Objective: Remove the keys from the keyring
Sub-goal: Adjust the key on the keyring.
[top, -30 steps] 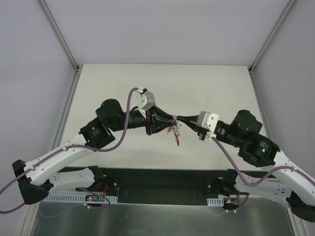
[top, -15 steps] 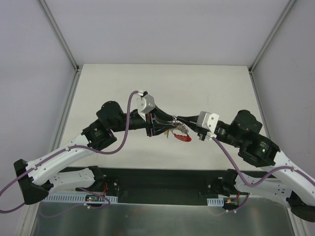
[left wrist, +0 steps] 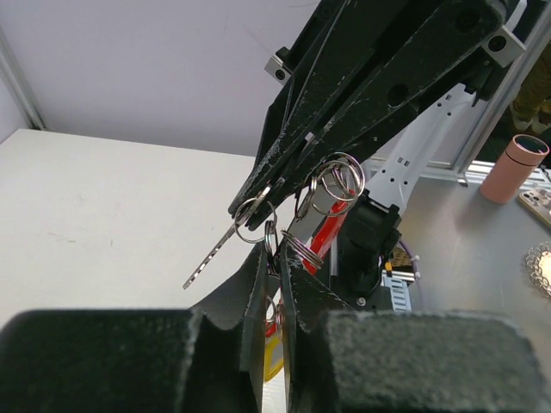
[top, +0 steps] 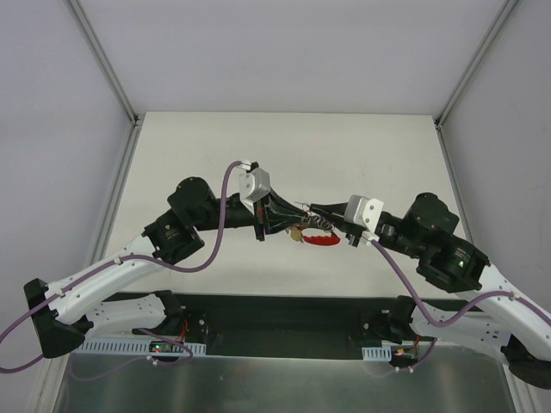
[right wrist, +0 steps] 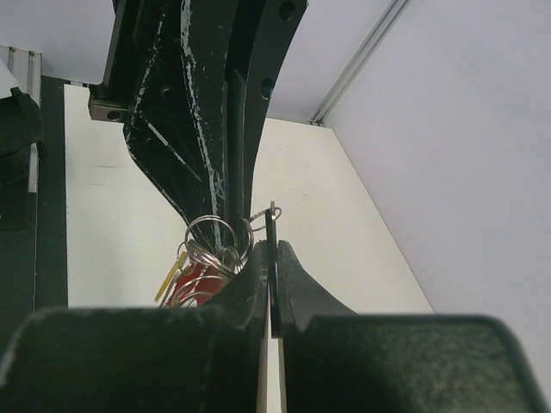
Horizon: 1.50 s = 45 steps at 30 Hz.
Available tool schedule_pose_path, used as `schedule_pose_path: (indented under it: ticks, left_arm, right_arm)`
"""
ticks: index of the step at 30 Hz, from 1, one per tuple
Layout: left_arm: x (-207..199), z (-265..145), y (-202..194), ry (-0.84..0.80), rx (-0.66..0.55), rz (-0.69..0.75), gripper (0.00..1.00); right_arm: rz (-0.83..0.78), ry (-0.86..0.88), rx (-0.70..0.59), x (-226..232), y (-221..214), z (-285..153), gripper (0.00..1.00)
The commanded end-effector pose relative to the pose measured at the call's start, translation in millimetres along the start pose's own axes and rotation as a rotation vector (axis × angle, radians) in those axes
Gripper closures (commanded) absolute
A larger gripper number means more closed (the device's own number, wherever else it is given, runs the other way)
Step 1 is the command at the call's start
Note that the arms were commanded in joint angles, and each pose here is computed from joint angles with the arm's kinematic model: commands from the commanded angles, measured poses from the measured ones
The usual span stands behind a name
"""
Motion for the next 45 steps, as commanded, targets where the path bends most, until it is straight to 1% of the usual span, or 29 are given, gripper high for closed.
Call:
schedule_pose_path:
  ticks: [1, 4, 6, 8, 9, 11, 12, 15, 19, 20, 22, 24, 29, 30, 32, 33, 35, 36, 39, 43, 45]
  left_arm:
    - [-11, -2, 20, -0.046, -0.077, 0.053, 1.00]
    - [-13, -1, 19, -0.062, -0.077, 0.052, 1.00]
    - [-10, -1, 20, -0.040, -0.087, 0.049, 1.00]
    - [-9, -2, 19, -0.035, -0.103, 0.081, 1.00]
    - [-7, -6, 14, -0.019, -0.111, 0.114, 1.00]
    - [-7, -12, 22, -0.006, -0.173, 0.204, 1.00]
    - [-1, -14, 14, 0.022, -0.169, 0.254, 1.00]
    - [4, -19, 22, 0.055, -0.184, 0.341, 1.00]
    - [9, -18, 27, 0.073, -0.194, 0.425, 1.00]
    - [10, -18, 34, 0.077, -0.227, 0.454, 1.00]
    - [12, -21, 34, 0.086, -0.265, 0.492, 1.00]
    - [8, -23, 40, 0.062, -0.304, 0.522, 1.00]
    - [10, -20, 42, 0.015, -0.276, 0.599, 1.00]
    - [8, -19, 45, -0.002, -0.274, 0.639, 1.00]
    - [9, -17, 42, -0.017, -0.258, 0.667, 1.00]
    - [7, -17, 41, -0.035, -0.257, 0.724, 1.00]
    - [9, -16, 37, -0.046, -0.234, 0.775, 1.00]
    - [10, -17, 36, -0.044, -0.226, 0.842, 1.00]
    - [7, -20, 40, -0.071, -0.217, 0.933, 1.00]
    - [11, -21, 54, -0.028, -0.228, 0.987, 1.00]
    - [10, -22, 59, -0.023, -0.237, 0.993, 1.00]
  right_arm:
    - [0.001, -0.001, -0.072, -1, 16, -1, 0.99]
    - [0.003, 0.004, -0.072, 0, 16, -1, 0.99]
    - [0.007, 0.003, -0.070, 0, 15, -1, 0.99]
    - [0.005, 0.003, -0.064, 0, 13, -1, 0.99]
    - [0.004, 0.003, -0.057, 1, 11, -1, 0.99]
    - [-0.008, 0.001, -0.040, 1, 6, -3, 0.99]
    - [-0.012, 0.001, -0.030, 2, 3, -3, 0.99]
    - [-0.015, 0.027, -0.015, 7, -2, -3, 0.99]
    - [-0.005, 0.062, -0.003, 13, -7, 1, 0.99]
    - [-0.003, 0.063, -0.001, 14, -8, 2, 0.99]
    - [-0.002, 0.056, 0.002, 13, -10, 3, 0.99]
    - [0.000, 0.044, 0.009, 11, -12, 4, 0.99]
    - [0.001, 0.041, -0.003, 13, -14, 6, 0.99]
    - [-0.001, 0.035, -0.002, 12, -15, 6, 0.99]
    - [-0.011, 0.028, -0.005, 11, -15, 6, 0.99]
    - [-0.017, 0.025, -0.002, 11, -17, 6, 0.99]
    - [-0.046, 0.007, -0.013, 8, -16, 5, 0.99]
    - [-0.058, -0.009, -0.011, 5, -16, 4, 0.99]
    - [-0.107, -0.024, -0.001, 1, -18, 4, 0.99]
    - [-0.134, 0.001, -0.016, 3, -15, 5, 0.99]
    - [-0.140, -0.006, 0.004, 2, -20, 7, 0.99]
Point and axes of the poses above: each gripper's point midway between its finger pads, its own z axis out along the fingers, its own x axis along the line the jaws close on, y = z × x, the point moved 2 cm from there along -z, back along the fingers, and after that the axes turned 1 degree about z, right-handed, at the moved point
